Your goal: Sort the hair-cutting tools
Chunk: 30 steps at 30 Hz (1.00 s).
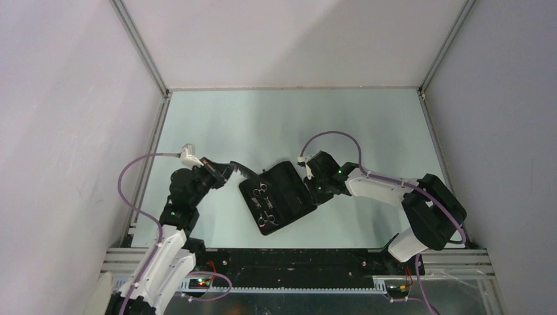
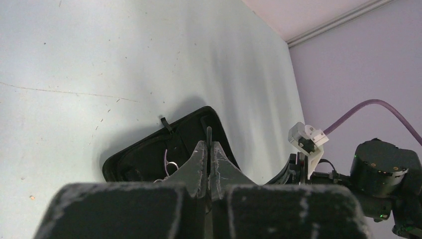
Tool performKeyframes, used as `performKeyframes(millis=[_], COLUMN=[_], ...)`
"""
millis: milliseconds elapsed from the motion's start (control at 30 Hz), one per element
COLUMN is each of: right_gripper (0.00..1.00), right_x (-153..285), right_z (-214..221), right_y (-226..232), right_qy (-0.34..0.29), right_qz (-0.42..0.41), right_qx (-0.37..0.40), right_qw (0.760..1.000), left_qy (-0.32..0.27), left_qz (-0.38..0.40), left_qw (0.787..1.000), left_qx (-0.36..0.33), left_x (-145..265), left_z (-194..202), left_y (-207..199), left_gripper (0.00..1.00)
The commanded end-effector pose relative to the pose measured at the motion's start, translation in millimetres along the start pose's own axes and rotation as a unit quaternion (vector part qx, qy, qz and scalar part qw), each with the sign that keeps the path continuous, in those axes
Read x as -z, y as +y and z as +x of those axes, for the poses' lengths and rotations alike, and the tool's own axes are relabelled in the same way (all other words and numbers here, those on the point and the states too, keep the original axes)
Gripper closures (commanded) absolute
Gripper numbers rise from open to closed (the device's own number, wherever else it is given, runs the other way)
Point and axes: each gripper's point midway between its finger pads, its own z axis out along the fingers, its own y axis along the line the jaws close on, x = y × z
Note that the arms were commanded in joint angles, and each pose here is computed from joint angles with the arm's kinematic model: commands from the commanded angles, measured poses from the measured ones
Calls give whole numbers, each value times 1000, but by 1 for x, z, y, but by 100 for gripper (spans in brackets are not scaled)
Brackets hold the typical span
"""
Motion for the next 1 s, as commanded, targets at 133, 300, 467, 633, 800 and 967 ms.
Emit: performKeyframes(millis=[133,300,467,633,800,967], right_gripper=[100,100,100,100,100,100], right_x=[-2,-8,-23,-37,-42,-44], right_z=[-46,-80,-108,-123,-125,-125], right_y=[-25,-32,-44,-39,-35,-33], right_qy=[-12,-35,-51,-50,-49,-48], right_qz=[26,-3,-30,-66,-68,-67], right_qx=[106,177,239,249,258,263], right_qw=[994,984,969,965,963,961], left_qy=[-4,-14,-44,-66,-63,-53], left_qz=[35,27,17,0,-11,-21], left_qw=[999,999,999,998,997,996], left_qx=[-29,-28,-22,-26,-36,-68], left_x=[-15,-19,-20,-23,-28,-33], left_z=[-16,-20,-26,-29,-29,-31], left_y=[-15,-8,4,20,34,42], left_gripper=[100,100,100,100,100,100])
